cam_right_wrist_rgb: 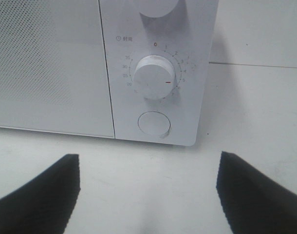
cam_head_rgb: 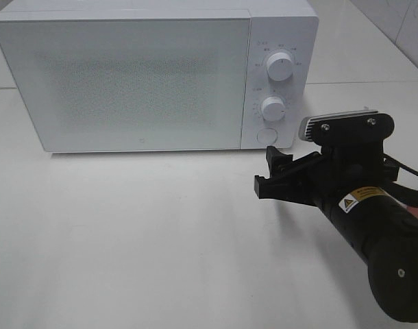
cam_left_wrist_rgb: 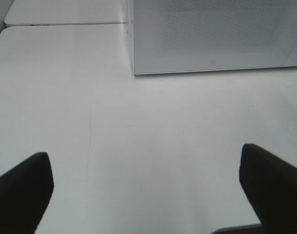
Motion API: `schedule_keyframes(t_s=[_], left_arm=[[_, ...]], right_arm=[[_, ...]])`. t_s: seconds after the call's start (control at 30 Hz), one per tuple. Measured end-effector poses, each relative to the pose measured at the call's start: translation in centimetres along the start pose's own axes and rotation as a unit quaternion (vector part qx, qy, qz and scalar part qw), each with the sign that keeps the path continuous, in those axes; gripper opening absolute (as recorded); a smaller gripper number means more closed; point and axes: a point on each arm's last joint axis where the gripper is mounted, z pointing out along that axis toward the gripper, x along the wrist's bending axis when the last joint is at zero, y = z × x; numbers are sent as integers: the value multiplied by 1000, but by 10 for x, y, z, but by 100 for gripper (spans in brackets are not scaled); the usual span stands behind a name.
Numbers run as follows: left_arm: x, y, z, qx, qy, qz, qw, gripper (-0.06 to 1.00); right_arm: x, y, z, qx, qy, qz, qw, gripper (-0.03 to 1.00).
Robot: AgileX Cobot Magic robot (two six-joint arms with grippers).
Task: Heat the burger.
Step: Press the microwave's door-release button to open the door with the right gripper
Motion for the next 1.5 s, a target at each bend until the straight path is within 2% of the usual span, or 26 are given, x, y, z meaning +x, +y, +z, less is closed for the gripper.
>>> schedule_keyframes(t_s=[0.2, 0.37, 0.47, 0.5, 0.53, 0.67, 0.7, 0.77, 0.8, 0.83, 0.87, 0.9, 0.93, 0.97, 1.0, 1.03, 1.07, 1.1, 1.13, 1.17, 1.2, 1.23, 1.27, 1.33, 1.43, 1.5], left_arm=[[0, 0, 0, 0, 0, 0, 1000, 96], [0, 0, 0, 0, 0, 0, 1000, 96], [0, 0, 0, 0, 0, 0, 1000, 96], [0, 0, 0, 0, 0, 0, 1000, 96], [0, 0, 0, 0, 0, 0, 1000, 96], [0, 0, 0, 0, 0, 0, 1000, 96], [0, 0, 0, 0, 0, 0, 1000, 96], [0, 0, 0, 0, 0, 0, 1000, 96], [0, 0, 0, 0, 0, 0, 1000, 96], [0, 0, 0, 0, 0, 0, 1000, 96], [0, 0, 0, 0, 0, 0, 1000, 96], [0, 0, 0, 0, 0, 0, 1000, 96], [0, 0, 0, 0, 0, 0, 1000, 96], [0, 0, 0, 0, 0, 0, 1000, 96], [0, 0, 0, 0, 0, 0, 1000, 96], [0, 0, 0, 0, 0, 0, 1000, 96], [0, 0, 0, 0, 0, 0, 1000, 96], [0, 0, 0, 0, 0, 0, 1000, 96], [0, 0, 0, 0, 0, 0, 1000, 96], [0, 0, 0, 0, 0, 0, 1000, 96], [0, 0, 0, 0, 0, 0, 1000, 96], [0, 0, 0, 0, 0, 0, 1000, 96], [0, 0, 0, 0, 0, 0, 1000, 96], [0, 0, 0, 0, 0, 0, 1000, 96], [0, 0, 0, 0, 0, 0, 1000, 96], [0, 0, 0, 0, 0, 0, 1000, 96]], right_arm=[[0, 0, 0, 0, 0, 29, 1000, 75], [0, 0, 0, 0, 0, 110, 994, 75], [0, 0, 0, 0, 0, 173, 985, 75], [0, 0, 0, 0, 0, 221, 975, 75], [0, 0, 0, 0, 0, 221, 975, 75], [0, 0, 0, 0, 0, 323, 946, 72], [0, 0, 0, 0, 0, 323, 946, 72], [0, 0, 0, 0, 0, 390, 921, 70], [0, 0, 0, 0, 0, 390, 921, 70], [0, 0, 0, 0, -1, 433, 902, 69], [0, 0, 0, 0, -1, 452, 892, 68], [0, 0, 0, 0, -1, 452, 892, 68], [0, 0, 0, 0, -1, 502, 865, 66], [0, 0, 0, 0, -1, 502, 865, 66], [0, 0, 0, 0, -1, 546, 838, 63], [0, 0, 0, -1, -1, 569, 822, 62], [0, 0, 0, -1, -1, 569, 822, 62], [0, 0, 0, -1, -2, 609, 793, 59], [0, 0, 0, -1, -2, 623, 782, 57], [0, 0, 0, -1, -2, 623, 782, 57], [-1, 0, 0, -3, -5, 650, 760, 54], [-1, 0, 0, -3, -5, 650, 760, 54], [-2, 0, 0, -5, -8, 672, 741, 50], [-3, 0, 0, -8, -12, 692, 722, 43], [-3, 0, 0, -8, -12, 698, 716, 40], [-3, 0, 0, -9, -12, 725, 689, 27]])
